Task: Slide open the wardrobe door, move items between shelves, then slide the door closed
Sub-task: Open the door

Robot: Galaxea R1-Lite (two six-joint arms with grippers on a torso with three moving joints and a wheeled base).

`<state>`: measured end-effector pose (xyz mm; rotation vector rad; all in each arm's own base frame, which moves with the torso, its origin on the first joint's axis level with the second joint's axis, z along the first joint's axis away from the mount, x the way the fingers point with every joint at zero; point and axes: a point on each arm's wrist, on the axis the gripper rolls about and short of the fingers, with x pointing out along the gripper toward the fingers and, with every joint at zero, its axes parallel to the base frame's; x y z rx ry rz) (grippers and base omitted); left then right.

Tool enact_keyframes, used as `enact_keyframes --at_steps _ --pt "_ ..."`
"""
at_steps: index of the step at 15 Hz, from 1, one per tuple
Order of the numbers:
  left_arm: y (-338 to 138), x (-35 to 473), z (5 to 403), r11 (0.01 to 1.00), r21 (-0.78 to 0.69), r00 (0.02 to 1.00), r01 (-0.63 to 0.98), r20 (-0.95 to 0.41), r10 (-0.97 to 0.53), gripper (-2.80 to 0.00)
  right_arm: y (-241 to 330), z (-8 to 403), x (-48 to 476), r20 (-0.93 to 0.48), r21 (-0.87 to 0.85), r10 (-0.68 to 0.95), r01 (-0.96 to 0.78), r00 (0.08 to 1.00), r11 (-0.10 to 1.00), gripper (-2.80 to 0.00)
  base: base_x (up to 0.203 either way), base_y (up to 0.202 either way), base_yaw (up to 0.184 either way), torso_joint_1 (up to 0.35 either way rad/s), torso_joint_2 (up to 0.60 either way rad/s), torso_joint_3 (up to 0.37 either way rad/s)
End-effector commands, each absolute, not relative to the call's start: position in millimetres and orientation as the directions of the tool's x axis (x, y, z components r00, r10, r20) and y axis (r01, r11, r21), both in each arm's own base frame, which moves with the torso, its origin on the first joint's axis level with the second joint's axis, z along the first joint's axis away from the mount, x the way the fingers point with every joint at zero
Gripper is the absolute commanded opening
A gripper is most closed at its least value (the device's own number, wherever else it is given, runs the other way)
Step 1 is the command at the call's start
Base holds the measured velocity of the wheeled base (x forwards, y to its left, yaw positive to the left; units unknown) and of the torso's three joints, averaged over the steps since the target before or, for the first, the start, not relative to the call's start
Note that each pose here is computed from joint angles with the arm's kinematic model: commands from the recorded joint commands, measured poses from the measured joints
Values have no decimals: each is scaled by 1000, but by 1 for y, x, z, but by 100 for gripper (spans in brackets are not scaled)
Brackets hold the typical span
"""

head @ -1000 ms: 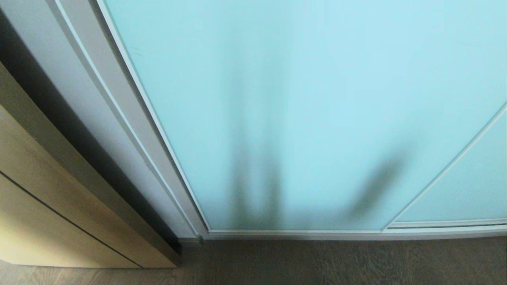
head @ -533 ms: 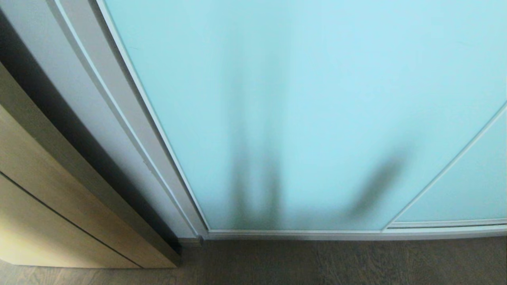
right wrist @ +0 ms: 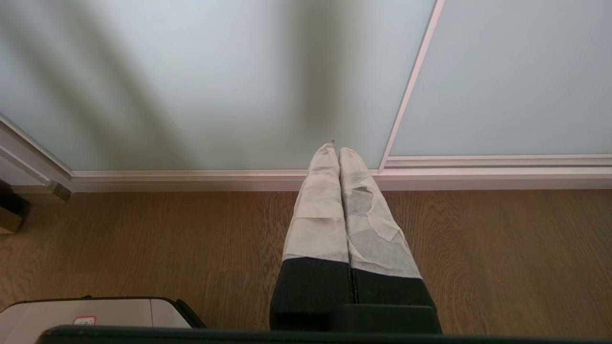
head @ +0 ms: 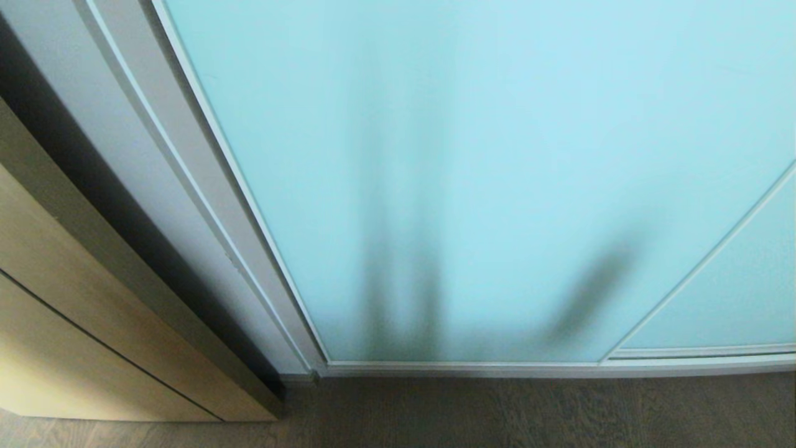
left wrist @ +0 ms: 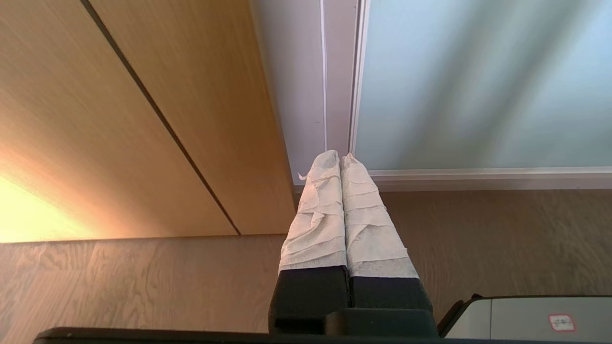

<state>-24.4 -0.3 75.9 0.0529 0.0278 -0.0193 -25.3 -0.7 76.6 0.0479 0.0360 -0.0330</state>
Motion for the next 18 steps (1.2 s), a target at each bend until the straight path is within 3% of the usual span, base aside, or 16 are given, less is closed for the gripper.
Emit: enact_keyframes --at_steps 1,18 --pt "0 -24 75 999 52 999 17 -35 -15 -280 -1 77 -25 -37 48 -32 34 999 998 -280 0 0 0 0 0 0" --pt "0 -24 75 999 46 999 14 -34 -12 -280 -1 77 -25 -37 48 -32 34 999 998 -280 0 0 0 0 0 0"
